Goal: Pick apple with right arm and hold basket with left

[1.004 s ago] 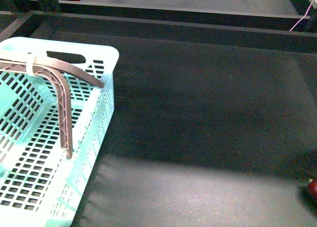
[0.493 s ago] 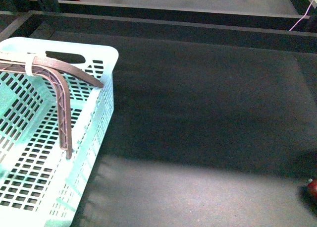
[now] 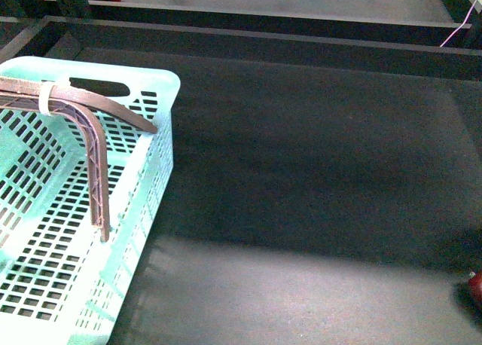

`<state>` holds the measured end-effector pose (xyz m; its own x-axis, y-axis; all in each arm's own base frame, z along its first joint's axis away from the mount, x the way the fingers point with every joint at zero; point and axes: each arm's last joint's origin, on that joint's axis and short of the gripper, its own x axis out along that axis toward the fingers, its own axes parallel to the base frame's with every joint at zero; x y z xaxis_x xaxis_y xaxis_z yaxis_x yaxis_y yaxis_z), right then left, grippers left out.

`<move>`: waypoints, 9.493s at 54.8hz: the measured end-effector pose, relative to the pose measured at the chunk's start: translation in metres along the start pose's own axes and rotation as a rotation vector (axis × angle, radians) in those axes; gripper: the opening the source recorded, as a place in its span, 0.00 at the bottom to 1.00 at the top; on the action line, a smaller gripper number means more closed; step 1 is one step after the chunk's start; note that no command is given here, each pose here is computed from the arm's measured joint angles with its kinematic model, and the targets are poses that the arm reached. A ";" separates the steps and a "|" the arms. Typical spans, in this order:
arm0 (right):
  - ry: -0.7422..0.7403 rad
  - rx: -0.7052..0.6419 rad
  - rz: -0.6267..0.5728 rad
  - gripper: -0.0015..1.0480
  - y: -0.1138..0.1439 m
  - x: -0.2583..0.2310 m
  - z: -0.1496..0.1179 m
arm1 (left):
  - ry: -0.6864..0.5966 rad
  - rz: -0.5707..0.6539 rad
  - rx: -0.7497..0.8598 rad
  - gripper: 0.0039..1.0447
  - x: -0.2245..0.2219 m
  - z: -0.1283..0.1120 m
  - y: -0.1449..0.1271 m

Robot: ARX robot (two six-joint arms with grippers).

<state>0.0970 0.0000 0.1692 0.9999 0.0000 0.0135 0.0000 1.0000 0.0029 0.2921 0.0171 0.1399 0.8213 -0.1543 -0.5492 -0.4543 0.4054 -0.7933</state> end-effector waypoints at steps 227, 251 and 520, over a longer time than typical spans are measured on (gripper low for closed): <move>0.861 0.849 -0.822 0.92 -0.155 0.209 -0.177 | 0.456 -0.354 0.324 0.16 -0.074 -0.169 -0.166; 0.890 0.848 -0.814 0.92 -0.156 0.227 -0.194 | 0.454 -0.353 0.324 0.16 -0.074 -0.169 -0.166; 0.000 0.002 0.001 0.02 0.000 0.000 0.000 | 0.459 -0.349 0.323 0.16 -0.073 -0.170 -0.166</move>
<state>0.0970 0.0003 0.1694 0.9999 0.0011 0.0132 -0.0012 1.0000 0.0052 0.2487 -0.1923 0.2667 0.6385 -0.6651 -0.3872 -0.0028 0.5011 -0.8654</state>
